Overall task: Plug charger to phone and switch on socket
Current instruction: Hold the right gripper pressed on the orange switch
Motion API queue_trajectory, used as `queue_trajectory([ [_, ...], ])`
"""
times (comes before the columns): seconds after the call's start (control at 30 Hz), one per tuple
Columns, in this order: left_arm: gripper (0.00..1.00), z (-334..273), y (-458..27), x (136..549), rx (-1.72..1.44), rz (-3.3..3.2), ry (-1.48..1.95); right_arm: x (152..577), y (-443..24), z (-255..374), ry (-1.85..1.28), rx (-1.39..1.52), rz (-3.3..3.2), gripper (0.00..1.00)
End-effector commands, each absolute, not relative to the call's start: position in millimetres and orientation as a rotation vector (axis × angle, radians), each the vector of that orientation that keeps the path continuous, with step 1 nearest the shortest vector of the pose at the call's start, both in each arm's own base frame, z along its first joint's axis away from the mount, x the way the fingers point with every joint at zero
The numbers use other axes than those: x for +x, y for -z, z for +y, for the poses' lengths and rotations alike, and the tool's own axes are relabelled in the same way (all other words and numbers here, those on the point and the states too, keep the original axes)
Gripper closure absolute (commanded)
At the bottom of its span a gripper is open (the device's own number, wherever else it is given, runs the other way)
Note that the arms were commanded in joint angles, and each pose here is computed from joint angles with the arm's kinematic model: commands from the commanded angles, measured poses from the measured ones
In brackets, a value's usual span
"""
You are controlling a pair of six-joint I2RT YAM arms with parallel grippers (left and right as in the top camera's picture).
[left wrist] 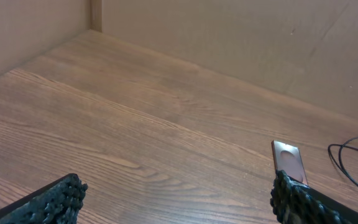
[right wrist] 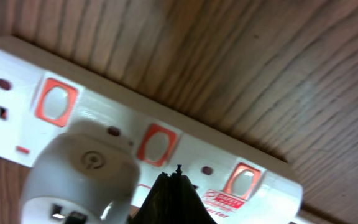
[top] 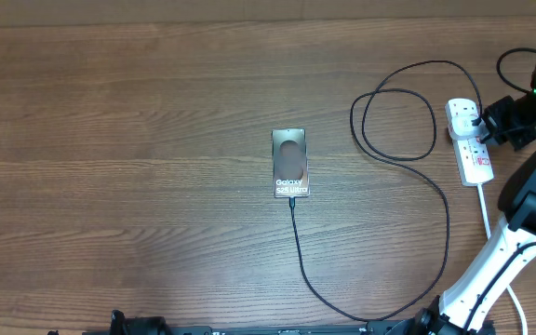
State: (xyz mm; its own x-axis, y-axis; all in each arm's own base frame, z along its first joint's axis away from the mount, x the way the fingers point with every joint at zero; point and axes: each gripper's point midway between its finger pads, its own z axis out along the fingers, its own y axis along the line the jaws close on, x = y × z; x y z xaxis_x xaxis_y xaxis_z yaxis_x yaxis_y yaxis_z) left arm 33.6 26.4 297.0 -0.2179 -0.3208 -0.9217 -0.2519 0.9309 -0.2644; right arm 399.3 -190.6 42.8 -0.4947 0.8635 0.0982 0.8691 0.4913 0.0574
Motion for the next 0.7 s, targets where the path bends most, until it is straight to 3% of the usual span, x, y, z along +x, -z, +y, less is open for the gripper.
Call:
queue_trajectory([
  [0.0,0.0,27.9,-297.0,31.0,-0.45,1.789,0.07,401.0,-45.6,-207.8,0.114,-1.571,-2.689,0.96],
  [0.67,0.0,27.9,-297.0,31.0,-0.45,1.789,0.07,419.6,-15.8,-187.1,0.187,-1.508,-2.702,0.96],
])
